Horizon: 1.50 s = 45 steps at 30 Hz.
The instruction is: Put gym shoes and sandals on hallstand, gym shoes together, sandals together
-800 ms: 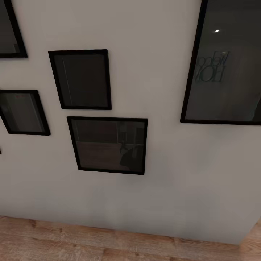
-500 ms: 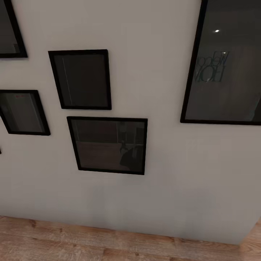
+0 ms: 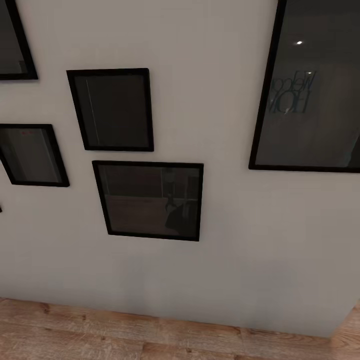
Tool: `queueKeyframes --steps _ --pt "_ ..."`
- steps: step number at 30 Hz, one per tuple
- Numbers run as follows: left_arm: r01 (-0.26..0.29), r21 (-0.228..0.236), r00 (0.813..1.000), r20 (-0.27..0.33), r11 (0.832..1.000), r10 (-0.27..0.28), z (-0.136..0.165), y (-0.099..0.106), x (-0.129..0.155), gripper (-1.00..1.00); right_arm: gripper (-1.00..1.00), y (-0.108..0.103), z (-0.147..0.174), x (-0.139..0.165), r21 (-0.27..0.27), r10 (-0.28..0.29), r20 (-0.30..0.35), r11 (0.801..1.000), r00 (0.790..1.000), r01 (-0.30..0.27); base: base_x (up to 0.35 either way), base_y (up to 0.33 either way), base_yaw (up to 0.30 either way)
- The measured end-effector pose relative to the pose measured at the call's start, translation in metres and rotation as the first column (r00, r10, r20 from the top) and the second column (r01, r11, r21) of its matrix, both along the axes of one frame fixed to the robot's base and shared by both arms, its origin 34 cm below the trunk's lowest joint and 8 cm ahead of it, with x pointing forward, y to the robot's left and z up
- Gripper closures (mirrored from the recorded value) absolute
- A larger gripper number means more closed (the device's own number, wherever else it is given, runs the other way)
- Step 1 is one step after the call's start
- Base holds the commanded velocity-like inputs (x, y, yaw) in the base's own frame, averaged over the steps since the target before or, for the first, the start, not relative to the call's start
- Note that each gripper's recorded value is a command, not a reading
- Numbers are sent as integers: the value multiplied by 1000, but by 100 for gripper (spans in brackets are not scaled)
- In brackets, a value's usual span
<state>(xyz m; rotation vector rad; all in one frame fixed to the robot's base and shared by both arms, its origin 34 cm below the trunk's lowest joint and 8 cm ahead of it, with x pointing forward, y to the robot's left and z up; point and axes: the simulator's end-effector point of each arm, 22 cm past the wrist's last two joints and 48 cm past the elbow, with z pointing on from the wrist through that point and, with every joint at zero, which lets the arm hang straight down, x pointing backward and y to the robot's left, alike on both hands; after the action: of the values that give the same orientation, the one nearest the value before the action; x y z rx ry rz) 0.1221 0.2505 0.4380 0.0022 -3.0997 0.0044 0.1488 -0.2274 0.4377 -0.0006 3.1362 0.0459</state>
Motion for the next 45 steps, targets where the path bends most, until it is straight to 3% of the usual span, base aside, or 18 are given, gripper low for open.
queueKeyframes --steps 11,28,34,45 --pt "0 0 1000 2 1000 0 0 0 1 -100 -100 -1 0 1 -2 -2 3 1000 1000 2 0 0 0" --pt "8 1 1000 4 1000 -8 0 1 2 -100 -100 -1 4 56 -1 -9 172 1000 985 9 0 0 0" --pt "9 2 1000 13 1000 -9 0 2 4 -100 -100 -2 4 58 -3 -8 178 1000 984 9 0 0 0" --pt "10 5 991 133 1000 -11 1 4 31 -100 -100 -3 4 58 -4 -9 181 1000 984 10 0 0 0"
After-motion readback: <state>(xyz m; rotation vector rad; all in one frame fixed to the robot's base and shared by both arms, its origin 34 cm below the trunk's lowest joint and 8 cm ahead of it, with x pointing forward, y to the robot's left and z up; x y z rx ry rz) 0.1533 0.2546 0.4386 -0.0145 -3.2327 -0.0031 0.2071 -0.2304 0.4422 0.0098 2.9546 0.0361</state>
